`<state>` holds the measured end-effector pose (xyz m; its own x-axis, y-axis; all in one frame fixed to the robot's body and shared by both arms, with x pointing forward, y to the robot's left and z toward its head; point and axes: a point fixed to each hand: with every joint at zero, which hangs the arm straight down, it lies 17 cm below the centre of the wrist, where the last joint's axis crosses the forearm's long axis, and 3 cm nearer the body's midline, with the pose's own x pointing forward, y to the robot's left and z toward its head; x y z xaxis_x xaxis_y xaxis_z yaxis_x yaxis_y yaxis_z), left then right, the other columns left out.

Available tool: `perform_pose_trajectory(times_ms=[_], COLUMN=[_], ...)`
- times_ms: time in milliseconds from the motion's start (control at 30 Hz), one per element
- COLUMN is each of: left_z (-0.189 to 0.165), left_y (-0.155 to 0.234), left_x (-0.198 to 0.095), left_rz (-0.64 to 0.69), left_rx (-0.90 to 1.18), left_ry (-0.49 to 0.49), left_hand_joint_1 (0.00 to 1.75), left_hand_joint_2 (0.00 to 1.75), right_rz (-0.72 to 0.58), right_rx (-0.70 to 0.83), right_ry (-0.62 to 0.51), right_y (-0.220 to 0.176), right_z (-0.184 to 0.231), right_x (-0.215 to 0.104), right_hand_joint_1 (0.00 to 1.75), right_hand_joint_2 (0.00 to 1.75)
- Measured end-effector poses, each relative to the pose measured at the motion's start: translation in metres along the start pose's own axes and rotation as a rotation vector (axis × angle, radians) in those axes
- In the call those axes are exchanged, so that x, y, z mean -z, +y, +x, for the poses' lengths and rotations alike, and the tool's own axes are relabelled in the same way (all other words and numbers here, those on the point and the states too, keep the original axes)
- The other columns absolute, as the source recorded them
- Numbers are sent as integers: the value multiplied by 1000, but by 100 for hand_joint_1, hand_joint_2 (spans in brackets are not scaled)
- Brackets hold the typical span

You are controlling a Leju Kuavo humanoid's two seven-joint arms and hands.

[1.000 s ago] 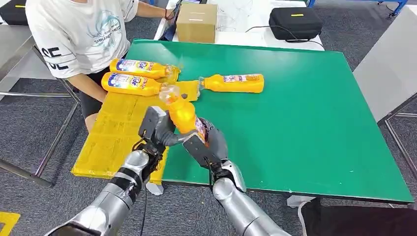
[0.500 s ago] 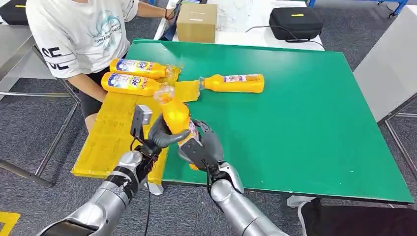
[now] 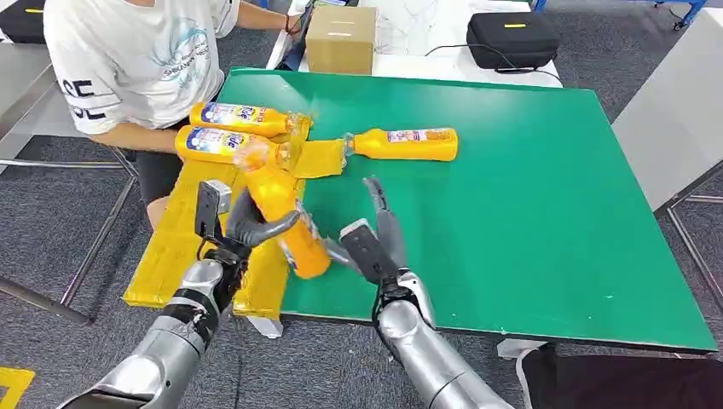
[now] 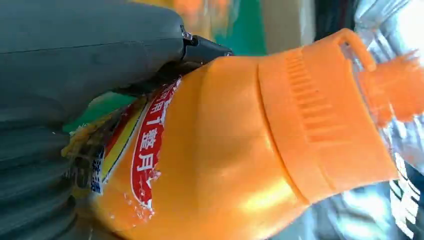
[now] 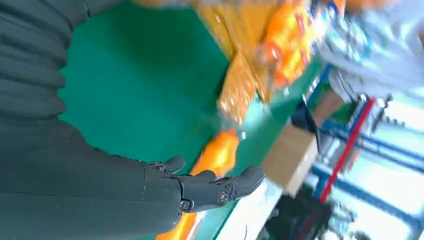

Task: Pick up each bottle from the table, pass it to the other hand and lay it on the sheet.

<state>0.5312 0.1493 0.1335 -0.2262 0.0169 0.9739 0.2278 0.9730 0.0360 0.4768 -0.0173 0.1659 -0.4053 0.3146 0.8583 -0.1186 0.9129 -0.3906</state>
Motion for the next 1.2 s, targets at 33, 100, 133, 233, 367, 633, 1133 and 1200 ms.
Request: perform_pose_trajectory(times_ms=[33, 100, 133, 233, 367, 633, 1133, 1200], left_z=[2, 10, 16, 25, 13, -40, -113, -114], left_y=[12, 34, 42, 56, 56, 42, 42, 42], left_x=[4, 13, 17, 27, 28, 8, -39, -40], left_rz=[31, 74, 83, 75, -13, -276, -607, -607], left_rx=[122, 375, 479, 739, 979, 1303, 1431, 1434], left_ry=[-12, -48, -69, -115, -120, -62, 121, 124], left_hand_joint_1=[175, 175, 175, 175, 175, 175, 0, 0], left_hand_joint_2=[175, 175, 175, 175, 175, 175, 175, 175], right_rz=[-21, -61, -76, -111, -127, -112, -84, -84], right_rx=[7, 26, 31, 47, 64, 92, 111, 113], right_ry=[-6, -16, -21, -38, -56, -70, -87, -88], right_y=[-7, -21, -26, -40, -49, -50, -45, -45], right_z=[1, 6, 8, 14, 19, 22, 28, 29], right_x=[1, 3, 4, 7, 7, 7, 10, 10], right_hand_joint_1=[0, 0, 0, 0, 0, 0, 0, 0], right_hand_joint_2=[175, 175, 175, 175, 175, 175, 175, 175])
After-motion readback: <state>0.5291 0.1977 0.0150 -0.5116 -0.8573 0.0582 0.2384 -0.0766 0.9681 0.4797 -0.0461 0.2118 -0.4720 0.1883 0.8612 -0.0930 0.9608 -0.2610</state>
